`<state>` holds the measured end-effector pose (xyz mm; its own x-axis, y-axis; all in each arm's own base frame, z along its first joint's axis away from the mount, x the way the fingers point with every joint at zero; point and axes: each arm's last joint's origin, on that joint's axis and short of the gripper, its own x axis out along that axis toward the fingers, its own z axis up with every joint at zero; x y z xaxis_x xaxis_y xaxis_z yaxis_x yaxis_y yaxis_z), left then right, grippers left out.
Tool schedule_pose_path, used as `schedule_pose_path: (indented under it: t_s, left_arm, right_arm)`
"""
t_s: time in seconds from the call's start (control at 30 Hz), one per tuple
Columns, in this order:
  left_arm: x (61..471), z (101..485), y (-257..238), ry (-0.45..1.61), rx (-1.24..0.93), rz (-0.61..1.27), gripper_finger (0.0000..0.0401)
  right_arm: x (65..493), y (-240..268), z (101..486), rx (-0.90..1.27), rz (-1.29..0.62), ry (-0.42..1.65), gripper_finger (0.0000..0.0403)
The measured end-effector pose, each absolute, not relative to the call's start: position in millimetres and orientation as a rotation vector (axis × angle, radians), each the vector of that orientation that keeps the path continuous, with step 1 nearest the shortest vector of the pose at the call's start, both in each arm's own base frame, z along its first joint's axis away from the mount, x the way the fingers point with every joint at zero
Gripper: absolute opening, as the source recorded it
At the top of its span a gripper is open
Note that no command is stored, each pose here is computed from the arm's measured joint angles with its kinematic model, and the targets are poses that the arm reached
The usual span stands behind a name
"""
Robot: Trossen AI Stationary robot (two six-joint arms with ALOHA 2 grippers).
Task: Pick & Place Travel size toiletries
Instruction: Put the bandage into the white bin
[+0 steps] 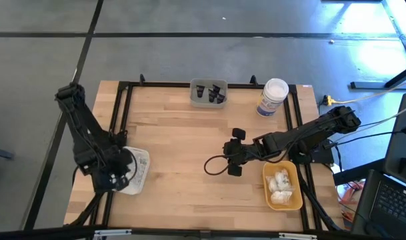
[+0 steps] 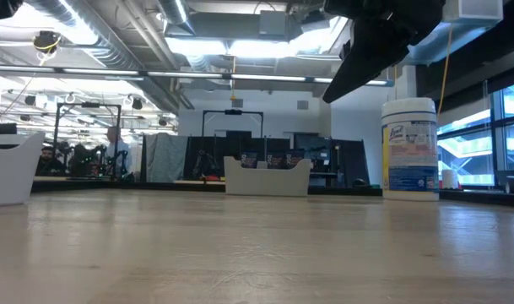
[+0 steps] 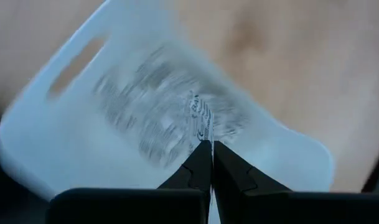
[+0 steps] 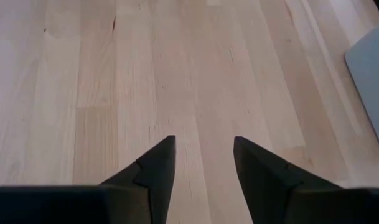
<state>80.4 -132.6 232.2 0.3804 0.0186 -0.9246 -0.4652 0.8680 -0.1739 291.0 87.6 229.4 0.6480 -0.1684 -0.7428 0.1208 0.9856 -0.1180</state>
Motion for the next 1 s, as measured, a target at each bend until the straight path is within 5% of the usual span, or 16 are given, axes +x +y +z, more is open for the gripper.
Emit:
schedule_pose_path:
  t_s: [0.4,1.0]
  left_arm:
    - [84.4,221.4,-128.0,1.146,-0.857,0.845,0.0003]
    - [121.2,201.4,-119.7,1.248,-0.926,1.095,0.0003]
  right_arm:
    - [291.1,87.7,229.4,-0.072,-0.159,0.851,0.0136]
    - [290.5,87.6,228.9,-0.193,-0.103,0.868,0.0115]
